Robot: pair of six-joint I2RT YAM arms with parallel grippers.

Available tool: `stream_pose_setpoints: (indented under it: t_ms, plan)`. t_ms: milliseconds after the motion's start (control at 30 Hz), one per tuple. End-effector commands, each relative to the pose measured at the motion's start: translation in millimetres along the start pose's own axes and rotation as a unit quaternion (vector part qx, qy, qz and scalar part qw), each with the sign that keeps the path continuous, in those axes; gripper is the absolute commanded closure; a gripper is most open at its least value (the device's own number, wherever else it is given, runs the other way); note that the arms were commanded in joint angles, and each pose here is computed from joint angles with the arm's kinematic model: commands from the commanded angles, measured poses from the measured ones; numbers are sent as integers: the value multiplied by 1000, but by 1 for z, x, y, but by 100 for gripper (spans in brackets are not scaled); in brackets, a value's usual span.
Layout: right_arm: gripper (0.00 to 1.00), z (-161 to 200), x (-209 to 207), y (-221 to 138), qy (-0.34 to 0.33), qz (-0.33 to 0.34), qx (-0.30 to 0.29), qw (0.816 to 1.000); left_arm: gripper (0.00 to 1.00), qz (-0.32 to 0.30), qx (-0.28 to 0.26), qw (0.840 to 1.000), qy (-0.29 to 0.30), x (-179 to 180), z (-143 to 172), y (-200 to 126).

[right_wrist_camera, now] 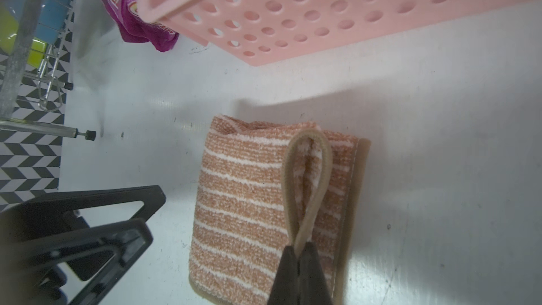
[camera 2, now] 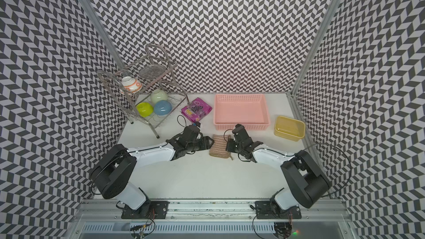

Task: Fold the square dishcloth
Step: Smooth out the cleaning item at the center of the board.

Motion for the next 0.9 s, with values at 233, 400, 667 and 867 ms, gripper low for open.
stream_pose_setpoints:
  t_ms: [233, 400, 667, 867]
  plan:
    - [97, -4, 10, 5, -6, -24, -13, 1000, 36, 8, 8, 1000, -7, 4, 6, 7]
    - [97, 2, 0, 13, -5, -4, -9, 1000, 37, 10, 12, 1000, -8, 4, 6, 9]
    - [90, 4, -9, 17, -7, 21, -12, 1000, 38, 10, 15, 1000, -7, 4, 7, 12]
    - [72, -2, -6, 8, -13, 33, -29, 999, 42, 6, 13, 1000, -3, 3, 4, 11]
Point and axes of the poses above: each gripper's point midway between its finger pads, its own y axis out along the fingers, its own x axis along the line the jaws close on, z = x × y, the point moved 8 cm from there along -y, back along the fingers, and after that the axes turned 5 degrees about y, right-handed, at the moved point
